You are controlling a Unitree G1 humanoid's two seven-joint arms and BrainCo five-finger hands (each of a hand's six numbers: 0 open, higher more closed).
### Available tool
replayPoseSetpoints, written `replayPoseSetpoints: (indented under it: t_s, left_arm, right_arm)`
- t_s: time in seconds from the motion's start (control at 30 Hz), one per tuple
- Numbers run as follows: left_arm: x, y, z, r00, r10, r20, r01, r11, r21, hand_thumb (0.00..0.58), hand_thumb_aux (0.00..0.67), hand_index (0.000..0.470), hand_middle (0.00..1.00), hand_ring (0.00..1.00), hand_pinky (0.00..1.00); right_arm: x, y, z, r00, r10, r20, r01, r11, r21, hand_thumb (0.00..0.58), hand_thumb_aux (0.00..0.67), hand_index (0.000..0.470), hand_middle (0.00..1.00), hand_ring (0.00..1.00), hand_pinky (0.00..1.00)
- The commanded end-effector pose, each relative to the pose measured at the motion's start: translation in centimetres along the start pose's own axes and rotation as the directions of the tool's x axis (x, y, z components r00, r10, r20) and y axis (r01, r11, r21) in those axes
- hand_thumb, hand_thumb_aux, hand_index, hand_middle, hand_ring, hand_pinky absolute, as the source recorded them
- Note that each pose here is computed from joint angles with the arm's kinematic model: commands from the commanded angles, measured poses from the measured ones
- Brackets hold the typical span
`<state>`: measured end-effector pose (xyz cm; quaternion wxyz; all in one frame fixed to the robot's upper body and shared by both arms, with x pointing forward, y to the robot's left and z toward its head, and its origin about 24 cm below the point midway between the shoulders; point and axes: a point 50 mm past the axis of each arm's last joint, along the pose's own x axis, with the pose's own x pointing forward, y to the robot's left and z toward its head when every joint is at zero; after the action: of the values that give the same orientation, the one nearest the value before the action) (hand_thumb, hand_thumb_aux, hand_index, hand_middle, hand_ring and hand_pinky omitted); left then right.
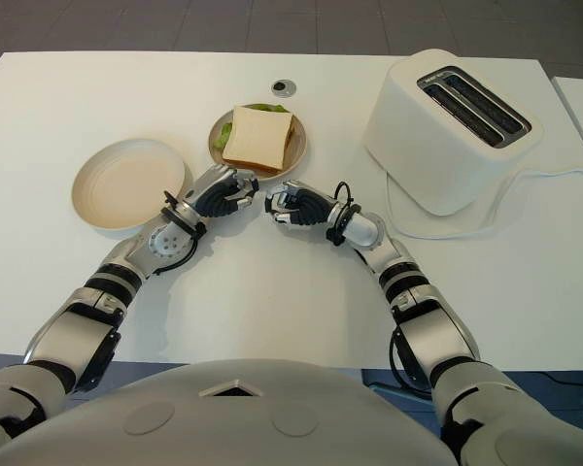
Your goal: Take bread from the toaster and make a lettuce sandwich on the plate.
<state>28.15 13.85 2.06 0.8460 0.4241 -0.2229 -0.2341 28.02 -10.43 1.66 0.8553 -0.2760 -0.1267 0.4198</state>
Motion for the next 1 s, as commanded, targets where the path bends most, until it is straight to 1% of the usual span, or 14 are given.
replayPoseSetpoints:
  t_s: [0.03,0.07,0.1,0.13,0.2,0.27,0.33,0.47,0.8,0.87,1.0]
  left_arm:
    - [-0.7,1.5,2.2,0.969,0.201,0.145,-0.162,0.957,-0.243,0.0,0.0,0.0,0.18,0.18,0.18]
    - [-1.0,2.3,3.0,0.942,0.277,0.19,-0.202,0.919,-0.337,0.0,0.0,0.0,0.0,0.0,0.0]
    - [-1.4,3.1,3.8,0.91,0.349,0.225,-0.231,0.876,-0.422,0.0,0.0,0.0,0.0,0.0,0.0]
    - [-1.6,3.7,4.4,0.882,0.401,0.248,-0.244,0.838,-0.488,0.0,0.0,0.0,0.0,0.0,0.0]
    - [-1.9,4.2,5.2,0.849,0.45,0.277,-0.228,0.785,-0.576,0.0,0.0,0.0,0.0,0.0,0.0]
    - [-1.9,4.4,5.5,0.84,0.463,0.284,-0.201,0.75,-0.63,0.0,0.0,0.0,0.0,0.0,0.0]
    - [-1.9,4.2,5.7,0.849,0.434,0.302,-0.159,0.754,-0.637,0.0,0.0,0.0,0.0,0.0,0.0]
    - [-2.0,4.0,5.7,0.857,0.401,0.323,-0.11,0.755,-0.646,0.0,0.0,0.0,0.0,0.0,0.0]
    - [-2.0,4.2,5.4,0.865,0.395,0.311,-0.104,0.745,-0.659,0.0,0.0,0.0,0.0,0.0,0.0]
    - [-1.8,4.2,5.5,0.864,0.401,0.303,-0.101,0.728,-0.678,0.0,0.0,0.0,0.0,0.0,0.0]
    - [-1.3,4.1,5.3,0.855,0.45,0.257,-0.103,0.634,-0.767,0.0,0.0,0.0,0.0,0.0,0.0]
  right_arm:
    - [-0.8,-2.4,2.1,0.976,-0.133,0.171,0.1,0.977,0.188,0.0,0.0,0.0,0.95,0.95,0.95]
    - [-1.3,-3.3,3.0,0.956,-0.177,0.234,0.118,0.962,0.248,0.0,0.0,0.0,0.65,0.65,0.65]
    - [-1.8,-4.5,3.9,0.926,-0.243,0.29,0.151,0.94,0.305,0.0,0.0,0.0,0.4,0.4,0.4]
    - [-2.2,-5.5,4.5,0.895,-0.303,0.327,0.182,0.918,0.353,0.0,0.0,0.0,0.02,0.02,0.02]
    - [-2.6,-6.5,5.2,0.845,-0.385,0.371,0.23,0.888,0.398,0.0,0.0,0.0,0.0,0.0,0.0]
    - [-2.8,-6.6,5.5,0.818,-0.414,0.399,0.244,0.879,0.41,0.0,0.0,0.0,0.0,0.0,0.0]
    - [-2.8,-6.6,5.8,0.802,-0.424,0.421,0.24,0.874,0.423,0.0,0.0,0.0,0.0,0.0,0.0]
    - [-3.0,-5.9,6.0,0.801,-0.403,0.443,0.201,0.878,0.435,0.0,0.0,0.0,0.0,0.0,0.0]
    - [-3.0,-5.3,6.2,0.801,-0.384,0.459,0.157,0.875,0.459,0.0,0.0,0.0,0.0,0.0,0.0]
    - [-3.0,-5.3,6.2,0.799,-0.387,0.461,0.154,0.872,0.464,0.0,0.0,0.0,0.0,0.0,0.0]
    - [-3.1,-5.5,6.4,0.776,-0.423,0.467,0.142,0.839,0.525,0.0,0.0,0.0,0.0,0.0,0.0]
